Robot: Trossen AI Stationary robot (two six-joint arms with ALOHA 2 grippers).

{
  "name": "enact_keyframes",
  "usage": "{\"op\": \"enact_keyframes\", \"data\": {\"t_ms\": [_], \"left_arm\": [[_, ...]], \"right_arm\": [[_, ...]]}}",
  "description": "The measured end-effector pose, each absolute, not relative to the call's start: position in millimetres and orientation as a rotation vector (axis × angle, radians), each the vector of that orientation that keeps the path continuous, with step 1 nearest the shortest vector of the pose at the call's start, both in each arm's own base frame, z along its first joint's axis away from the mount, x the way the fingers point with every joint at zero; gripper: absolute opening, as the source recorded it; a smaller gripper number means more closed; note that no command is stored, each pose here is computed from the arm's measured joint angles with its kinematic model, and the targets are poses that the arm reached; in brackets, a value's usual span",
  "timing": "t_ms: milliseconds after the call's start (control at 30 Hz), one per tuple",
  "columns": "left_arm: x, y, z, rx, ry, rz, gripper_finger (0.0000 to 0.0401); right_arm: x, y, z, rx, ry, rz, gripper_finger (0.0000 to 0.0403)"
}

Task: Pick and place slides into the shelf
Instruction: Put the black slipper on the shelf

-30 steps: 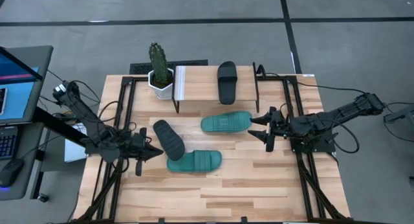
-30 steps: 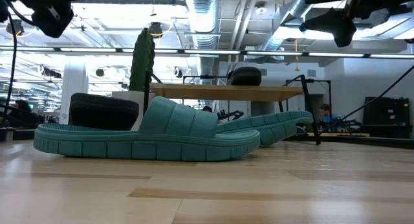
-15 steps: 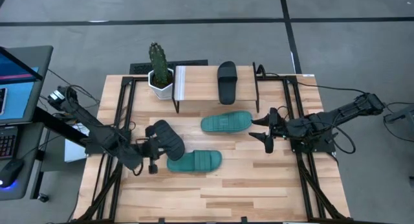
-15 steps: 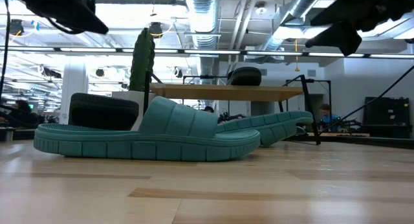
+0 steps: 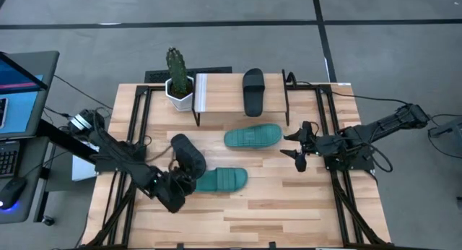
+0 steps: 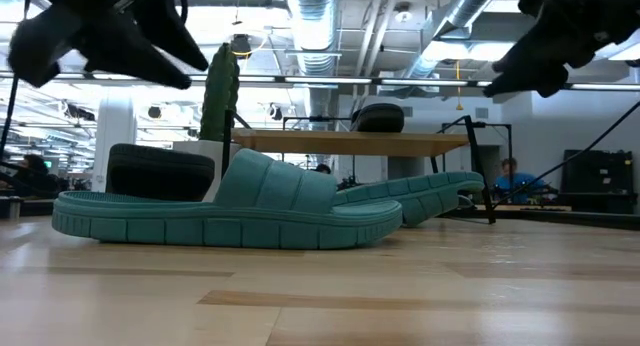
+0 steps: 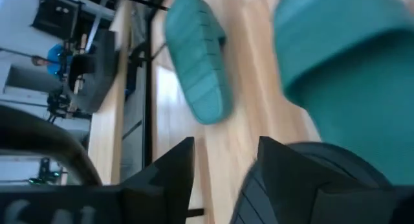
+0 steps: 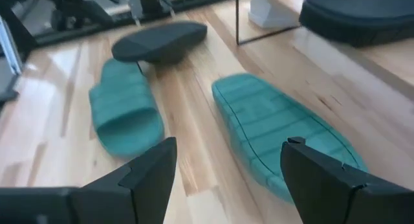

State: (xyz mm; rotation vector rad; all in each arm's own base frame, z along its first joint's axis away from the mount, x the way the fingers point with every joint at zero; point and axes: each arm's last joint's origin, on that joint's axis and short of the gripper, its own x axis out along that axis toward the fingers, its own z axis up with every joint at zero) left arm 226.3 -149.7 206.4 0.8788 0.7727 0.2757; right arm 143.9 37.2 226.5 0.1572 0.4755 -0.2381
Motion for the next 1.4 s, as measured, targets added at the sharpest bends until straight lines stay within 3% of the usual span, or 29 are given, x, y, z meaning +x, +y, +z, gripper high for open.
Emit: {"op": "enact_keyframes", "data": {"t_ms": [500,1400], "left_arm": [[233.3,-209.1,181.4,0.903,0.944,0.187,0.0168],[235.2,-199.3,142.8,0.980,1.124,0.278,0.0167]], "right_arm": [[140.2,37.7,220.0,0.143,0.565,-0.190,0.0260],[138.7,37.6,217.9,0.133,0.592,-0.187,0.0260]]}}
